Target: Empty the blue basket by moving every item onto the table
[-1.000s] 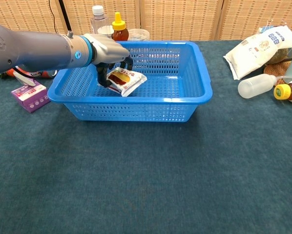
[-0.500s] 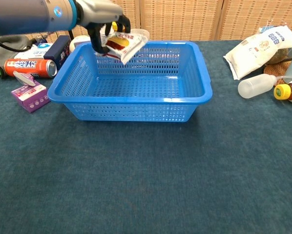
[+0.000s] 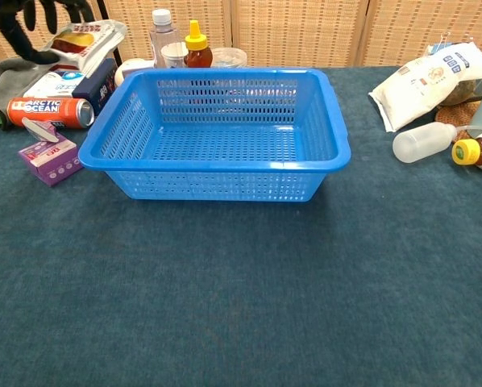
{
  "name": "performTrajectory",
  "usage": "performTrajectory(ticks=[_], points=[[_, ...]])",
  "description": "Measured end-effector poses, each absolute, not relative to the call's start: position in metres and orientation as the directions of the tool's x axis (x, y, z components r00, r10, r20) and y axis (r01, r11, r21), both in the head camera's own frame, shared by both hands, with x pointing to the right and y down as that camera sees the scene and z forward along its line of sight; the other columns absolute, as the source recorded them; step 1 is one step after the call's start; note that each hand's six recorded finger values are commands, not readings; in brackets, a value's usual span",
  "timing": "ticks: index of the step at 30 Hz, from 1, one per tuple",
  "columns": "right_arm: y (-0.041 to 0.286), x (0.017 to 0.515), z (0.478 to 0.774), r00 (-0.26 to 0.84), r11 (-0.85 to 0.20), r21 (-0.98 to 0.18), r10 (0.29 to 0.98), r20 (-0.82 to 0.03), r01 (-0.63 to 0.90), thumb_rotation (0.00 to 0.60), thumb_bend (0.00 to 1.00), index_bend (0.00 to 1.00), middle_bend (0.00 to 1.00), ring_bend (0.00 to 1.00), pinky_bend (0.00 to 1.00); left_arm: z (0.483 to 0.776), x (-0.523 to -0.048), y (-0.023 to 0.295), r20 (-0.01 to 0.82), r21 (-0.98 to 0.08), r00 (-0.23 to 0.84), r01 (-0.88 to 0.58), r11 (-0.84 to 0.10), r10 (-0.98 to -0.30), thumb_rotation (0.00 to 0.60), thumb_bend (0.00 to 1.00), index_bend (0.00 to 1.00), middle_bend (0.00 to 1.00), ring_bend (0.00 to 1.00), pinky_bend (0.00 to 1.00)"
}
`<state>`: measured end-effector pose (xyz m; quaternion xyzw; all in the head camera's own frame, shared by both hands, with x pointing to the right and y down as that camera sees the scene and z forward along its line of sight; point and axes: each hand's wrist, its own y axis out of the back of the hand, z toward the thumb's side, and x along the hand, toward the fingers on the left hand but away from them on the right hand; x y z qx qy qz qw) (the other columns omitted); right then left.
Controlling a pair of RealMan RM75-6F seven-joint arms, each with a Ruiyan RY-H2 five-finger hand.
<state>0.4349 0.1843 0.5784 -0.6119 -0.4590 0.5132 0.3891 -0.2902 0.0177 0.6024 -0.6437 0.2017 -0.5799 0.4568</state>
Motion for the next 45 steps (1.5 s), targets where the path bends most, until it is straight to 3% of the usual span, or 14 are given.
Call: performTrajectory(ticks=[9,18,22,25,28,36,45], points=[[0.187,0.426,0.576,0.079,-0.277,-0.946,0.96,-0.267,0.17,0.6,0.0,0.0,0.0,0.0,0.07,0.624,-0.345,0.067,0.643,-0.764,0.196,0.233,-0.601,-0.741,0.6,0.39,0.25,0.31,0.32,0.38],[0.189,0.421,0.57,0.1,-0.271,-0.944,0.961,-0.257,0.187,0.6,0.0,0.0,0.0,0.0,0.07,0.644,-0.366,0.128,0.666,-0.745,0.245,0.203,-0.635,-0.704,0.6,0.39,0.25,0.28,0.3,0.38],[0.19,0.421,0.568,0.101,-0.268,-0.944,0.962,-0.252,0.191,0.6,0.0,0.0,0.0,0.0,0.07,0.655,-0.362,0.149,0.672,-0.739,0.269,0.196,-0.644,-0.69,0.6,0.37,0.17,0.12,0.15,0.33],[0.189,0.422,0.567,0.098,-0.263,-0.945,0.964,-0.249,0.192,0.6,0.0,0.0,0.0,0.0,0.07,0.659,-0.361,0.154,0.686,-0.725,0.273,0.19,-0.662,-0.674,0.6,0.35,0.02,0.0,0.01,0.16],[0.189,0.423,0.566,0.094,-0.26,-0.946,0.965,-0.246,0.193,0.6,0.0,0.0,0.0,0.0,0.07,0.66,-0.359,0.154,0.689,-0.721,0.28,0.174,-0.671,-0.668,0.6,0.3,0.0,0.0,0.0,0.01],[0.189,0.422,0.565,0.097,-0.257,-0.947,0.965,-0.243,0.191,0.6,0.0,0.0,0.0,0.0,0.07,0.648,-0.36,0.149,0.659,-0.746,0.289,0.128,-0.654,-0.694,0.6,0.26,0.0,0.0,0.0,0.0],[0.19,0.42,0.563,0.106,-0.252,-0.952,0.966,-0.236,0.176,0.6,0.0,0.0,0.0,0.0,0.04,0.613,-0.39,0.145,0.569,-0.813,0.212,-0.003,-0.583,-0.795,0.6,0.24,0.0,0.0,0.0,0.0]])
